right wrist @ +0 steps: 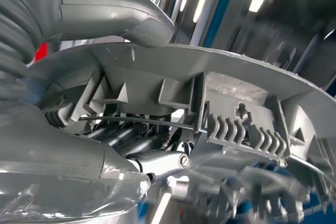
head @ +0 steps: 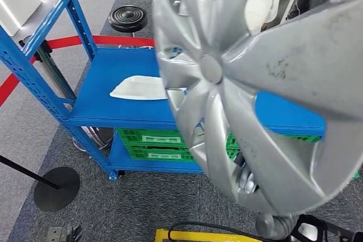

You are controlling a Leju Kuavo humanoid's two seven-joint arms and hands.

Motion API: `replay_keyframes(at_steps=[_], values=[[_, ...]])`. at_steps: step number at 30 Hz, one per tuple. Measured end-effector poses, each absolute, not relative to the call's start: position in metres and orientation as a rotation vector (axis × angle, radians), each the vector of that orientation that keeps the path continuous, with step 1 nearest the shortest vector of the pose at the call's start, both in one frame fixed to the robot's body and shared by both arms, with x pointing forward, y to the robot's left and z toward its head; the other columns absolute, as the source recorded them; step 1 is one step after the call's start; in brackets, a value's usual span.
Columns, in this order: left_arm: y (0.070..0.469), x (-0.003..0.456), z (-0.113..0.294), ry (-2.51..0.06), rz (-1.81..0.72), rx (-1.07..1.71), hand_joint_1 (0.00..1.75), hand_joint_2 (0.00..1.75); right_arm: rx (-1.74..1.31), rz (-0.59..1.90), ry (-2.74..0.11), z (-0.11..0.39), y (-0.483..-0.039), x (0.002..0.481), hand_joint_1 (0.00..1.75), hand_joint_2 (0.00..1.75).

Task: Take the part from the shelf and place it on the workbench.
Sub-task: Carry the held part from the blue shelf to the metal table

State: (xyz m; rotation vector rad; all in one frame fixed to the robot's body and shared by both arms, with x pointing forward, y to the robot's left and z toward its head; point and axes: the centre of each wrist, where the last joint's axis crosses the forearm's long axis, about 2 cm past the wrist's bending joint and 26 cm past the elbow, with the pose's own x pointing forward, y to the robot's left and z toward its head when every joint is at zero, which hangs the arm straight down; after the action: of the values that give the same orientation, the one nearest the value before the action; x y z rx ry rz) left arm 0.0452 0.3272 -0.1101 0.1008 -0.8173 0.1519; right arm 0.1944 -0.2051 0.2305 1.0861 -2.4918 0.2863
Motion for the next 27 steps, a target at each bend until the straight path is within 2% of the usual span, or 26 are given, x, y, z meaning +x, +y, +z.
replay_keyframes(at_steps=[8,27], values=[[0.332,0.042,-0.110,-0.786,0.147,0.125,0.00,0.00,1.237,0.426,-2.417,0.225,-0.189,0.179,1.75,1.75],[0.343,0.053,-0.108,-0.794,0.135,0.152,0.00,0.00,1.175,0.540,-2.365,0.205,-0.193,0.174,1.75,1.75]])
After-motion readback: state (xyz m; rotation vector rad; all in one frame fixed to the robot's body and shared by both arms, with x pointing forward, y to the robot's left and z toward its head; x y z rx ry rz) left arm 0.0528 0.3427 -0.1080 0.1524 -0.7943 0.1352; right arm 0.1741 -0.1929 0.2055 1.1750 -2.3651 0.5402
